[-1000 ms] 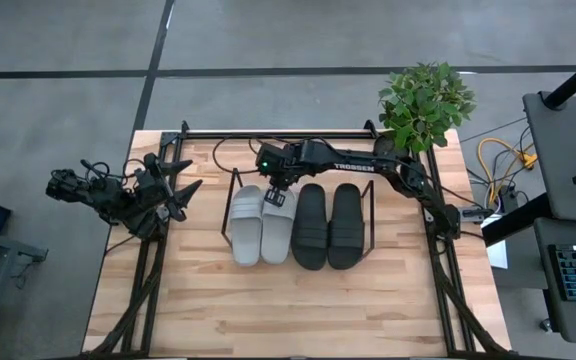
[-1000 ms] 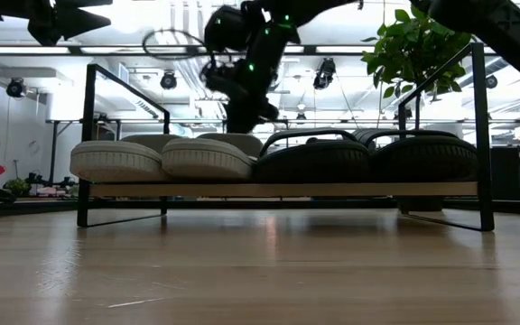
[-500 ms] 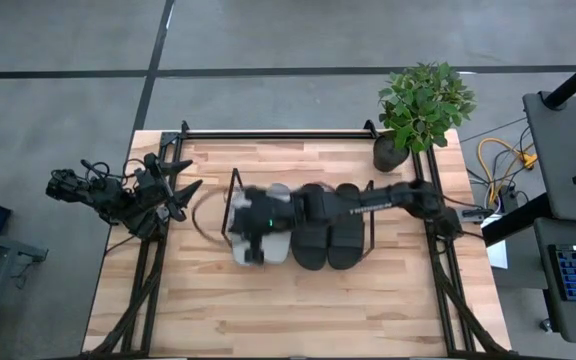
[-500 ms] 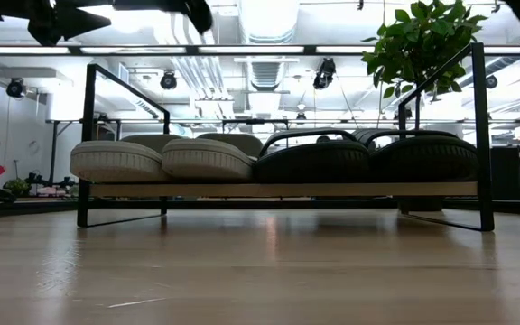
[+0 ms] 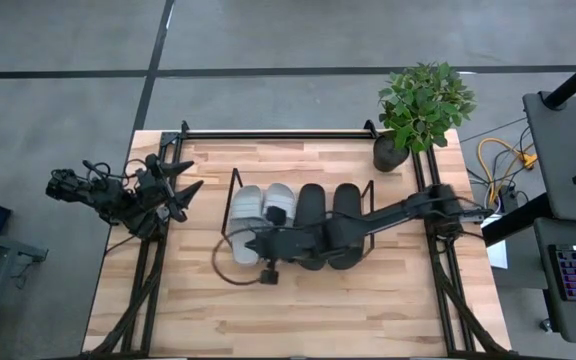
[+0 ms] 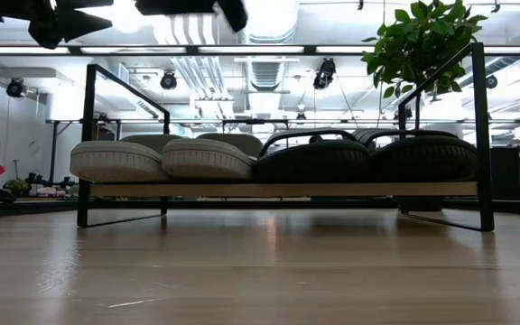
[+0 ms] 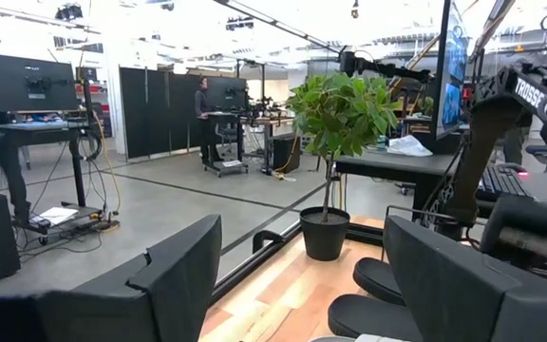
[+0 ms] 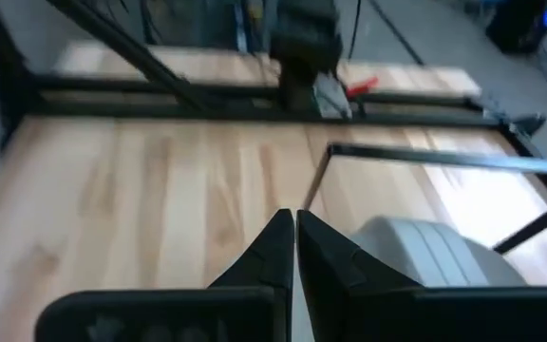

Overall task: Pick and place slides into the shelf
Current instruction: Return to Home Position

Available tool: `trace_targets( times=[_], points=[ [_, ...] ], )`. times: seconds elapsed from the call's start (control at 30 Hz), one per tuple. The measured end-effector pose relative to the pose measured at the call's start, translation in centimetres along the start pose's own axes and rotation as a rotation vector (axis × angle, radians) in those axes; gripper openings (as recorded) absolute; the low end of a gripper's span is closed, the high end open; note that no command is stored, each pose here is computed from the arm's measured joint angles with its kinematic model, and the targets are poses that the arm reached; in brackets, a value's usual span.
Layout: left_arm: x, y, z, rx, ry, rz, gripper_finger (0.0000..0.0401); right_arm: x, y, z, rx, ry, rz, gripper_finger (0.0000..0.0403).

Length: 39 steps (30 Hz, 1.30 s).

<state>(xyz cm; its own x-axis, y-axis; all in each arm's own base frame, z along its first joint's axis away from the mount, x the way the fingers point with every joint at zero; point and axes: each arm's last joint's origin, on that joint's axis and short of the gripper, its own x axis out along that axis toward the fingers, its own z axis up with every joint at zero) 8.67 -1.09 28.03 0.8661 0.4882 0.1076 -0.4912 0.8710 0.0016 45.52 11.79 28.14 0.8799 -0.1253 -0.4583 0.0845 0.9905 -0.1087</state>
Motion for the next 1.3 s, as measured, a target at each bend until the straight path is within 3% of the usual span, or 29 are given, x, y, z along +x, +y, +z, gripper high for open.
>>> trace_targets(
  times=[0.13,0.33,0.43,0.5,0.63,0.83,1.0,1.13,1.3],
  points=[
    [0.0,0.0,0.0,0.001,0.000,0.000,0.0279,-2.9,-0.1,-1.6,0.028,-0.141,0.030,0.0008],
    [0.0,0.0,0.0,0.002,0.002,0.000,0.0279,-3.9,-0.6,-9.7,0.096,-0.325,0.068,0.0008],
    [0.0,0.0,0.0,0.001,0.001,0.000,0.0279,-4.4,-1.4,-11.5,0.172,-0.416,0.073,0.0008],
    [0.0,0.0,0.0,0.001,0.001,0.000,0.0279,-4.5,-2.0,-11.6,0.191,-0.455,0.066,0.0008],
    [0.0,0.0,0.0,0.001,0.002,0.001,0.0279,-4.6,-3.2,-10.3,0.111,-0.486,0.031,0.0008],
    [0.1,-0.1,0.0,0.002,0.003,0.001,0.0279,-6.1,-7.6,-9.3,0.096,-0.457,-0.066,0.0008],
    [0.1,-0.2,-0.1,0.009,0.008,0.000,0.0279,-11.4,-9.3,-8.7,0.061,-0.527,-0.059,0.0008],
    [0.1,-0.2,-0.1,0.009,0.008,0.000,0.0279,-16.5,-9.2,-9.1,-0.061,-0.511,-0.148,0.0008],
    [0.2,-0.2,-0.1,0.009,0.009,0.000,0.0279,-22.4,-10.0,-10.6,-0.035,-0.448,-0.170,0.0008]
  ],
)
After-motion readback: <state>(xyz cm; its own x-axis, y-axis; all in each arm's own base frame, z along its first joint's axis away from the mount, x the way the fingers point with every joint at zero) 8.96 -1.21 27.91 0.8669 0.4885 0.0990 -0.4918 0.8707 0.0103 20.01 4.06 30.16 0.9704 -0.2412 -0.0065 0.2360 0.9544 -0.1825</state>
